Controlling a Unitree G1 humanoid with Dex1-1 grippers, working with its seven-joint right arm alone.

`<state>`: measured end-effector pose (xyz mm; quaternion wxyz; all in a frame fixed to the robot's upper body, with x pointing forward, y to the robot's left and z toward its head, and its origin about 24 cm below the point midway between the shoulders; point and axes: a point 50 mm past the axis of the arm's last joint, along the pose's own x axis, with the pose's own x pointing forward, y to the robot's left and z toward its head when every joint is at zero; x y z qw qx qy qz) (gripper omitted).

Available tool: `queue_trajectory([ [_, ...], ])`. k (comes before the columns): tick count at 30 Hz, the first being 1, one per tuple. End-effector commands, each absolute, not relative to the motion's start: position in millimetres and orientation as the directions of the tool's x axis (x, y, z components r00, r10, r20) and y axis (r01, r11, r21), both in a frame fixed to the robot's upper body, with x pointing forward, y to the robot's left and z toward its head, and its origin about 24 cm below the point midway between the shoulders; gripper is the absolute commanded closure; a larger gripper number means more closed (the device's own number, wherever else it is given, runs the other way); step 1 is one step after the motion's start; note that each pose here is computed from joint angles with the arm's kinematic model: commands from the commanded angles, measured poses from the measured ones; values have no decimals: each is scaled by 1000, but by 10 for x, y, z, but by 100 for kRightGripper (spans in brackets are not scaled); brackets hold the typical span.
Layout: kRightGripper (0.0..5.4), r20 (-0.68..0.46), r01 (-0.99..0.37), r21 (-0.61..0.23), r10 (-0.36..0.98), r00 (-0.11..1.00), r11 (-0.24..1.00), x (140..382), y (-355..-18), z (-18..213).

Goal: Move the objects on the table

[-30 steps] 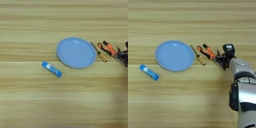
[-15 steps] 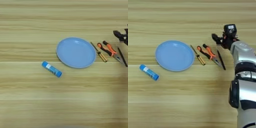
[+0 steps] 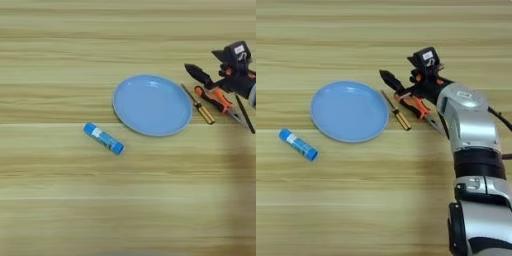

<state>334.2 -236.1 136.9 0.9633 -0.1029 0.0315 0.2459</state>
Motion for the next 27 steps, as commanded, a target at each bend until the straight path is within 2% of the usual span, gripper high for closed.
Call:
queue_trajectory([
  [1, 18, -17, -488, -259, 502, 865, 833, 3347, -2247, 1727],
  [2, 4, -22, -497, -259, 509, 861, 829, 3340, -2225, 1719],
  [10, 4, -74, -555, -250, 556, 828, 793, 3300, -2065, 1619],
  [27, 4, -247, -663, -187, 618, 746, 725, 3263, -1778, 1204],
])
